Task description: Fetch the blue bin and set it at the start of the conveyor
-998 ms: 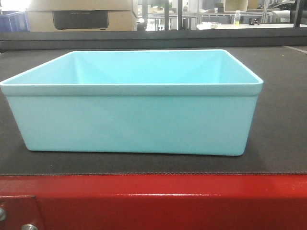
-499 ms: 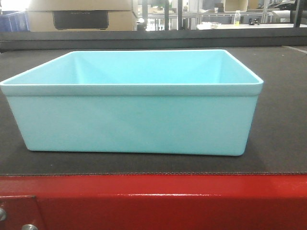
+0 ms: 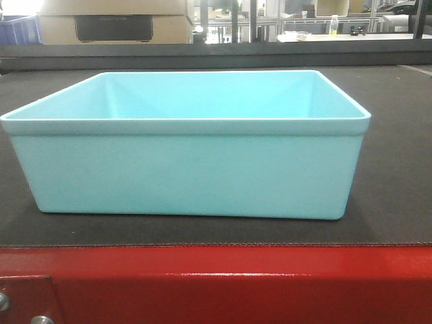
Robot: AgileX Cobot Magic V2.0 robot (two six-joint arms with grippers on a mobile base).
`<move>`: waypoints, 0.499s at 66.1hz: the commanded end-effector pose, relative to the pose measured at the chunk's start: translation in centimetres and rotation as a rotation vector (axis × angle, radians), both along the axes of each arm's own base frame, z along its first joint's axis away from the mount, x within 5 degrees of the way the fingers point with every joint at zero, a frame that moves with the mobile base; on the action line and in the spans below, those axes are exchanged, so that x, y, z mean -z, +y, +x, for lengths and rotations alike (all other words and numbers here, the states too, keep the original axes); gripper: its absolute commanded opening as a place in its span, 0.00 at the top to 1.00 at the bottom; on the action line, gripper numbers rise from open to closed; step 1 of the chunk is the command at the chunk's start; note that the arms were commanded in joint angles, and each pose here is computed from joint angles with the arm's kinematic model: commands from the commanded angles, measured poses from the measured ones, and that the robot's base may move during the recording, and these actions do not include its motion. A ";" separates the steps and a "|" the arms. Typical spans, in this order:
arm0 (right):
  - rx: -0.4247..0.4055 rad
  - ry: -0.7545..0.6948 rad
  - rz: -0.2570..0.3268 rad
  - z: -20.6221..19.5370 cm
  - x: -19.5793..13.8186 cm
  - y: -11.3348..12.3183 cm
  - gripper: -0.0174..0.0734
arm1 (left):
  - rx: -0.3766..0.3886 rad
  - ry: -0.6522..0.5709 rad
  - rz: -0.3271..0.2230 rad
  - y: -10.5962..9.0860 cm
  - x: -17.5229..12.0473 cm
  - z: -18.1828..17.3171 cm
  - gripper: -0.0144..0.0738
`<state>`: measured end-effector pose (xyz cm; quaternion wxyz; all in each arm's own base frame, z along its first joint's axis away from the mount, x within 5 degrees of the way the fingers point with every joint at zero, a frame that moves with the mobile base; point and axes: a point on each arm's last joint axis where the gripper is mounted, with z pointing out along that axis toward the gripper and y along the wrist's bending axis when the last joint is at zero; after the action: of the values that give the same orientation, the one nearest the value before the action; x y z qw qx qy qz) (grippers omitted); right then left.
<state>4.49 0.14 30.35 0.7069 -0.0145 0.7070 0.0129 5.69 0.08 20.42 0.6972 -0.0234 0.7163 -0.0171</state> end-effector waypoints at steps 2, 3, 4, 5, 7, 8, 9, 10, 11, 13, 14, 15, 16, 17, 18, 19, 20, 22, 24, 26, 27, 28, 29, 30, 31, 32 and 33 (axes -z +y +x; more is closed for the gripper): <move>0.007 -0.036 -0.016 -0.1 -0.3 0.0 0.99 | -0.004 -0.058 0.016 0.0 -0.4 0.0 0.96; 0.007 -0.036 -0.016 -0.1 -0.3 0.0 0.99 | -0.004 -0.058 0.020 0.0 -0.4 0.0 0.96; 0.007 -0.036 -0.016 -0.1 -0.3 0.0 0.99 | -0.004 -0.058 0.021 0.0 -0.4 0.0 0.96; 0.007 -0.036 -0.016 -0.1 -0.3 0.0 0.99 | -0.004 -0.058 0.021 0.0 -0.4 0.0 0.96; 0.007 -0.036 -0.016 -0.1 -0.3 0.0 0.99 | -0.004 -0.058 0.021 0.0 -0.4 0.0 0.96; 0.007 -0.036 -0.016 -0.1 -0.3 0.0 0.99 | -0.004 -0.058 0.021 0.0 -0.4 0.0 0.96; 0.007 -0.036 -0.016 -0.1 -0.3 0.0 0.99 | -0.004 -0.058 0.021 0.0 -0.4 0.0 0.96; 0.007 -0.036 -0.016 -0.1 -0.3 0.0 0.99 | -0.004 -0.058 0.021 0.0 -0.4 0.0 0.96; 0.007 -0.036 -0.016 -0.1 -0.3 0.0 0.99 | -0.004 -0.058 0.021 0.0 -0.4 0.0 0.96; 0.007 -0.038 -0.016 -0.1 -0.3 0.0 0.99 | -0.003 -0.061 0.021 0.0 -0.4 0.0 0.96; 0.007 -0.038 -0.016 -0.1 -0.3 0.0 0.99 | -0.003 -0.061 0.021 0.0 -0.4 0.0 0.96; 0.007 -0.038 -0.016 -0.1 -0.3 0.0 0.99 | -0.003 -0.062 0.021 0.0 -0.4 0.0 0.96; 0.007 -0.038 -0.016 -0.1 -0.3 0.0 0.99 | -0.003 -0.063 0.021 0.0 -0.4 0.0 0.96; 0.007 -0.038 -0.016 -0.1 -0.3 0.0 0.99 | -0.003 -0.063 0.021 0.0 -0.4 0.0 0.96; 0.007 -0.038 -0.016 -0.1 -0.3 0.0 0.99 | -0.003 -0.063 0.021 0.0 -0.4 0.0 0.96; 0.007 -0.038 -0.016 -0.1 -0.3 0.0 0.99 | -0.003 -0.063 0.021 0.0 -0.4 0.0 0.96; 0.007 -0.038 -0.016 -0.1 -0.3 0.0 0.99 | -0.003 -0.063 0.021 0.0 -0.4 0.0 0.96; 0.007 -0.038 -0.016 -0.1 -0.3 0.0 0.99 | -0.003 -0.063 0.021 0.0 -0.4 0.0 0.96; 0.007 -0.038 -0.016 -0.1 -0.3 0.0 0.99 | -0.003 -0.063 0.021 0.0 -0.4 0.0 0.96; 0.007 -0.038 -0.016 -0.1 -0.3 0.0 0.99 | -0.003 -0.063 0.021 0.0 -0.4 0.0 0.96; 0.007 -0.038 -0.016 -0.1 -0.3 0.0 0.99 | -0.003 -0.063 0.021 0.0 -0.4 0.0 0.96; 0.007 -0.038 -0.016 -0.1 -0.3 0.0 0.99 | -0.003 -0.063 0.021 0.0 -0.4 0.0 0.96; 0.007 -0.038 -0.016 -0.1 -0.3 0.0 0.99 | -0.003 -0.063 0.021 0.0 -0.4 0.0 0.96; 0.007 -0.038 -0.016 -0.1 -0.3 0.0 0.99 | -0.003 -0.063 0.021 0.0 -0.4 0.0 0.96; 0.007 -0.038 -0.016 -0.1 -0.3 0.0 0.99 | -0.003 -0.063 0.021 0.0 -0.4 0.0 0.96; 0.007 -0.038 -0.016 -0.1 -0.3 0.0 0.99 | -0.003 -0.063 0.021 0.0 -0.4 0.0 0.96; 0.007 -0.038 -0.016 -0.1 -0.3 0.0 0.99 | -0.003 -0.063 0.021 0.0 -0.4 0.0 0.96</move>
<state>4.49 0.14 30.43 0.7098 -0.0151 0.7041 0.0124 5.70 0.08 20.61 0.7107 -0.0157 0.7033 -0.0078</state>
